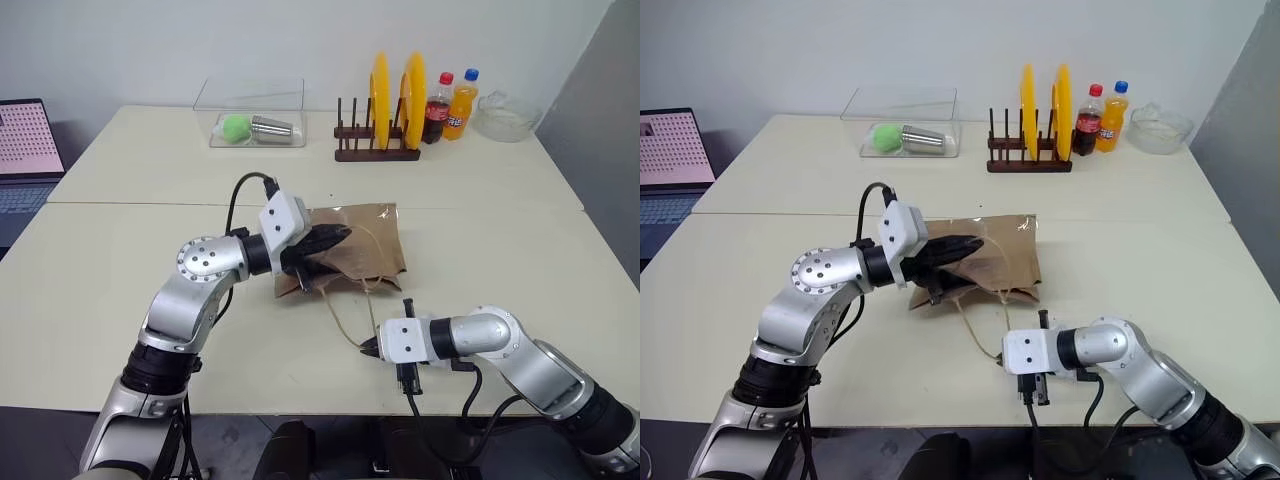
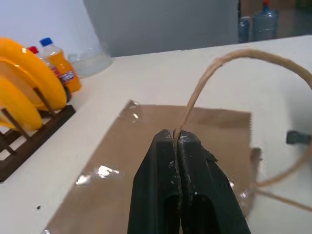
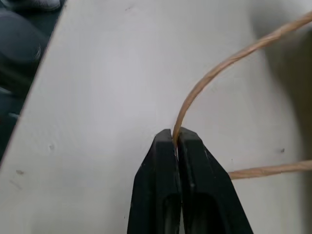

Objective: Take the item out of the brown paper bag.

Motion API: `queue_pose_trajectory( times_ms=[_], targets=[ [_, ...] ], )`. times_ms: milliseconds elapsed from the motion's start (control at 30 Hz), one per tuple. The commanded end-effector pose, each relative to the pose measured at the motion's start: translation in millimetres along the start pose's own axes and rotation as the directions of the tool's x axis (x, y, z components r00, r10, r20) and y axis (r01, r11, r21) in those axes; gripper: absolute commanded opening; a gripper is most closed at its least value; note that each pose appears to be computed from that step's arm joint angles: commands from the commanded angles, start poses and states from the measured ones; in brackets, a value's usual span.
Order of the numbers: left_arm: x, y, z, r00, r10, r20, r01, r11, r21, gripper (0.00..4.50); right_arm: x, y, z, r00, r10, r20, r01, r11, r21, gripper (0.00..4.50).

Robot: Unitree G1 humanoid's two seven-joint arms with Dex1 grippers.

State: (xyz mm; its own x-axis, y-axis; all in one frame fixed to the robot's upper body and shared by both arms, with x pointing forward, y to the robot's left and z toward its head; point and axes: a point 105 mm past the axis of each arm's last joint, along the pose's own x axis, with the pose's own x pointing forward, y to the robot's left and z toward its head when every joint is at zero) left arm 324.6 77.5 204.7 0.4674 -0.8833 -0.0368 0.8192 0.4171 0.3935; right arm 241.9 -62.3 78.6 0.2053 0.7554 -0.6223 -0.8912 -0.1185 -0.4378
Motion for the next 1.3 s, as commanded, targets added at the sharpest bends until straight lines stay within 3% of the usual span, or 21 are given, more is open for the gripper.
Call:
queue_pose_trajectory(
  times_ms=[33, 200, 567, 833, 1000, 1200, 1300],
  targets=[
    [-2.2, 17.1, 28.2, 0.995, 0.074, 0.068, -0.075, 0.997, 0.017, 0.0, 6.1, 9.8, -4.1, 0.999, 0.042, -0.018, -0.043, 0.999, -0.024, 0.03],
    [-3.8, 45.2, 38.8, 0.983, 0.163, 0.081, -0.161, 0.986, -0.03, 0.0, 10.3, 15.7, -14.3, 0.997, 0.058, -0.055, -0.06, 0.998, -0.034, 0.03],
    [-11.6, 92.7, 75.5, 0.952, 0.261, 0.157, -0.27, 0.962, 0.041, 0.0, 13.2, 18.3, -17.8, 0.996, 0.057, -0.061, -0.059, 0.998, -0.035, 0.03],
    [-9.2, 81.9, 73.4, 0.967, 0.192, 0.168, -0.202, 0.978, 0.044, 0.0, 11.4, 1.0, -7.6, 0.999, -0.04, -0.009, 0.039, 0.999, -0.021, 0.03],
    [-9.3, 56.6, 59.7, 0.987, 0.082, 0.141, -0.093, 0.993, 0.071, 0.0, -3.8, -11.5, 11.2, 0.995, -0.078, 0.061, 0.077, 0.997, 0.031, 1.6],
    [-10.5, 49.5, 55.7, 0.988, 0.068, 0.142, -0.078, 0.995, 0.064, 0.0, -40.8, -14.5, 29.4, 0.992, -0.06, 0.109, 0.052, 0.996, 0.069, 3.64],
    [-11.2, 49.6, 55.3, 0.987, 0.072, 0.142, -0.081, 0.995, 0.06, 0.0, -58.6, -16.6, 39.1, 0.987, -0.071, 0.146, 0.055, 0.992, 0.116, 3.64]
  ],
)
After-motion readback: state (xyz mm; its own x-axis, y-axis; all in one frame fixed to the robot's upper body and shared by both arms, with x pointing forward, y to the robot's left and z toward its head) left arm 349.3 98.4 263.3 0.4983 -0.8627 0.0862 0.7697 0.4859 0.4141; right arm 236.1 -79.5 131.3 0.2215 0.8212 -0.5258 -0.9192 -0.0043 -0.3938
